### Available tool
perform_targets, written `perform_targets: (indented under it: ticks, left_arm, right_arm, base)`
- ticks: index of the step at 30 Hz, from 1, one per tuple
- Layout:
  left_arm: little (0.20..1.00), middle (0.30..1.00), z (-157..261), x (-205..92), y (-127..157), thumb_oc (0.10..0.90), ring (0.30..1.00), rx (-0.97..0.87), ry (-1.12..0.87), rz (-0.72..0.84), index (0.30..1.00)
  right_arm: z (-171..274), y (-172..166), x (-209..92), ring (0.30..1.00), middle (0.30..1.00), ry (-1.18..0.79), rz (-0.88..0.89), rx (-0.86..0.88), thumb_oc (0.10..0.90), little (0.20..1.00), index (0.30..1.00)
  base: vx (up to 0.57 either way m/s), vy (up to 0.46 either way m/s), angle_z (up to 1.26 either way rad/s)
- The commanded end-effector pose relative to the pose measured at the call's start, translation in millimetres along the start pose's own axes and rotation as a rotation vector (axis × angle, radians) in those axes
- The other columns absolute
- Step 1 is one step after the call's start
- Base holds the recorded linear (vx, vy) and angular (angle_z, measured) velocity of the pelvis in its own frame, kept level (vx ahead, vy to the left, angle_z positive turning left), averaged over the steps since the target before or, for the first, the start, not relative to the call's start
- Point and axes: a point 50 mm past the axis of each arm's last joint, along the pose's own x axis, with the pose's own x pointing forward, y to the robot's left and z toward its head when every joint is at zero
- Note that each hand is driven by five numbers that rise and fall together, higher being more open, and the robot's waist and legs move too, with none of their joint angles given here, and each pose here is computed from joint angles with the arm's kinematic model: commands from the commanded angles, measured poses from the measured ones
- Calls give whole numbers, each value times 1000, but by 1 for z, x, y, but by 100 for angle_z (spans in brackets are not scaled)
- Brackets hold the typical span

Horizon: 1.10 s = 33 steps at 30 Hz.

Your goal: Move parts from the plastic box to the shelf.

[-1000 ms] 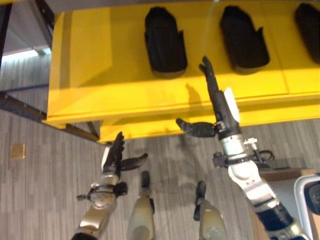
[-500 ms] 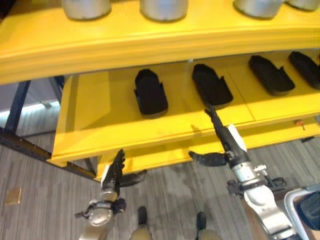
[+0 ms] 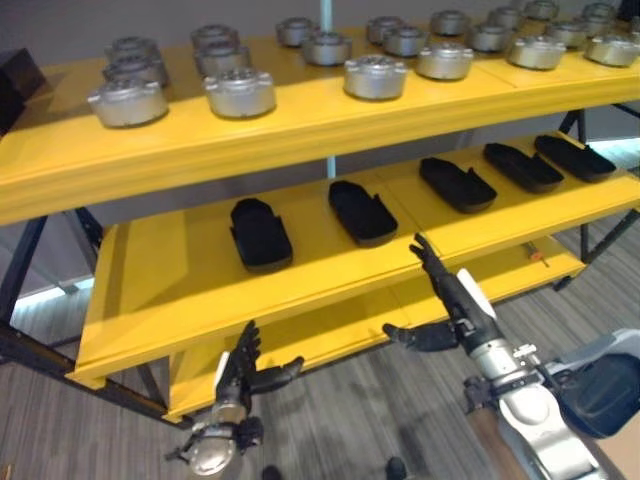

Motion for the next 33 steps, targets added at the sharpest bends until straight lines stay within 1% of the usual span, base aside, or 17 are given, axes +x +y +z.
perform_targets:
  ticks: [1, 8, 13, 22, 24, 26, 29, 30, 33]
  left_arm:
    - [1000, 1000, 40, 18, 2, 900, 1000, 55, -204, -16, 1000]
    - [1000, 1000, 43, 15, -2, 900, 1000, 65, -220, -65, 1000]
    - [1000, 1000, 55, 21, -8, 900, 1000, 77, -272, -85, 1000]
    - [1000, 1000, 63, 26, -13, 900, 1000, 73, -296, -102, 1000]
    - [1000, 1000, 63, 26, -13, 900, 1000, 70, -296, -102, 1000]
    - [1000, 1000, 74, 28, -11, 900, 1000, 70, -338, -87, 1000]
    - [1000, 1000, 81, 28, -4, 900, 1000, 51, -362, -50, 1000]
    - [1000, 1000, 80, 26, 0, 900, 1000, 40, -361, -36, 1000]
    - [1000, 1000, 80, 26, 0, 900, 1000, 38, -357, -37, 1000]
  right_arm:
    - [46, -7, 19, 1000, 1000, -287, -35, 56, 900, 1000, 1000]
    - [32, -5, 12, 1000, 1000, -213, -4, 73, 900, 1000, 1000]
    - [35, 0, 23, 1000, 1000, -238, -6, 85, 900, 1000, 1000]
    - [31, 4, 21, 1000, 1000, -215, -2, 98, 900, 1000, 1000]
    - [32, 5, 22, 1000, 1000, -216, 9, 99, 900, 1000, 1000]
    - [43, 16, 34, 1000, 1000, -275, 58, 104, 900, 1000, 1000]
    - [52, 30, 50, 1000, 1000, -316, 71, 103, 900, 1000, 1000]
    - [56, 33, 57, 1000, 1000, -334, 81, 81, 900, 1000, 1000]
    - [57, 32, 61, 1000, 1000, -328, 72, 75, 900, 1000, 1000]
  base:
    - [-48, -140, -52]
    - [56, -40, -27]
    - [55, 65, -58]
    - [97, 93, -37]
    - [24, 88, -81]
    - [-40, 122, -108]
    - [-37, -55, -261]
    - [38, -82, -165]
    - [142, -125, -116]
